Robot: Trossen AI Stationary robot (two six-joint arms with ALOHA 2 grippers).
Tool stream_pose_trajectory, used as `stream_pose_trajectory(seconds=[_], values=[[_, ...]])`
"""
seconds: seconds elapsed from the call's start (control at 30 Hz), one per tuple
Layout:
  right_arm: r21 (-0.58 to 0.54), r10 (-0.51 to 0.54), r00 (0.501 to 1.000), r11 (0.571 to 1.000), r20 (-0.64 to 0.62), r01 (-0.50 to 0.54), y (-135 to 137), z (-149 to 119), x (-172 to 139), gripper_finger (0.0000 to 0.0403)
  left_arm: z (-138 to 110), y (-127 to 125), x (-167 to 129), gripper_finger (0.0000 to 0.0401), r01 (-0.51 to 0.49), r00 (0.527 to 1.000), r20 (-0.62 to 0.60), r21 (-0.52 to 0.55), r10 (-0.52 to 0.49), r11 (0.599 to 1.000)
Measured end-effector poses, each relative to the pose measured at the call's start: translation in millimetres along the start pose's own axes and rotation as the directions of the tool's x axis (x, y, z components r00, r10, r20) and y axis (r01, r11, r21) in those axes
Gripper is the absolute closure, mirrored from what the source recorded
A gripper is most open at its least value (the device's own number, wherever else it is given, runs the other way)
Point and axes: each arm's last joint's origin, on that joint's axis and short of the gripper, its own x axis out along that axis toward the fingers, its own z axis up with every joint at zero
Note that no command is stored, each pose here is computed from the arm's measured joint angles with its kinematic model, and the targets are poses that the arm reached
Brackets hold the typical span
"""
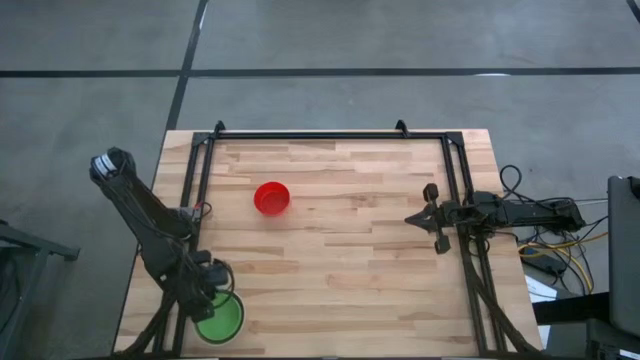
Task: Nest bowls inside each other
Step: Stack the red bowl on top of the green bowl
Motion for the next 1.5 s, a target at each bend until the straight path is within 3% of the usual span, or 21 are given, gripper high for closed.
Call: stream_pose_trajectory(seconds=[0.4, 0.83, 1.0, 1.17, 1.5], values=[[0.0, 0.0, 1.0, 1.0, 0.0, 0.0, 0, 0, 0, 0.0394, 6, 6, -16, 0.0312, 0.029, 0.993, 0.116, -0.023, -0.027, 0.999], [0.0, 0.0, 1.0, 1.0, 0.0, 0.0, 0, 0, 0, 0.0394, 38, 14, -34, 0.0302, 0.039, 0.965, 0.26, -0.074, -0.018, 0.997], [0.0, 0.0, 1.0, 1.0, 0.0, 0.0, 0, 0, 0, 0.0394, 55, 17, -43, 0.0293, 0.035, 0.94, 0.342, -0.125, 0.01, 0.992], [0.0, 0.0, 1.0, 1.0, -0.001, 0.0, 0, 0, 0, 0.0394, 75, 24, -54, 0.0293, 0.03, 0.872, 0.481, -0.242, 0.093, 0.97], [0.0, 0.0, 1.0, 1.0, -0.001, 0.0, 0, 0, 0, 0.0394, 97, 37, -60, 0.0295, 0.103, 0.821, 0.548, -0.416, 0.159, 0.903]])
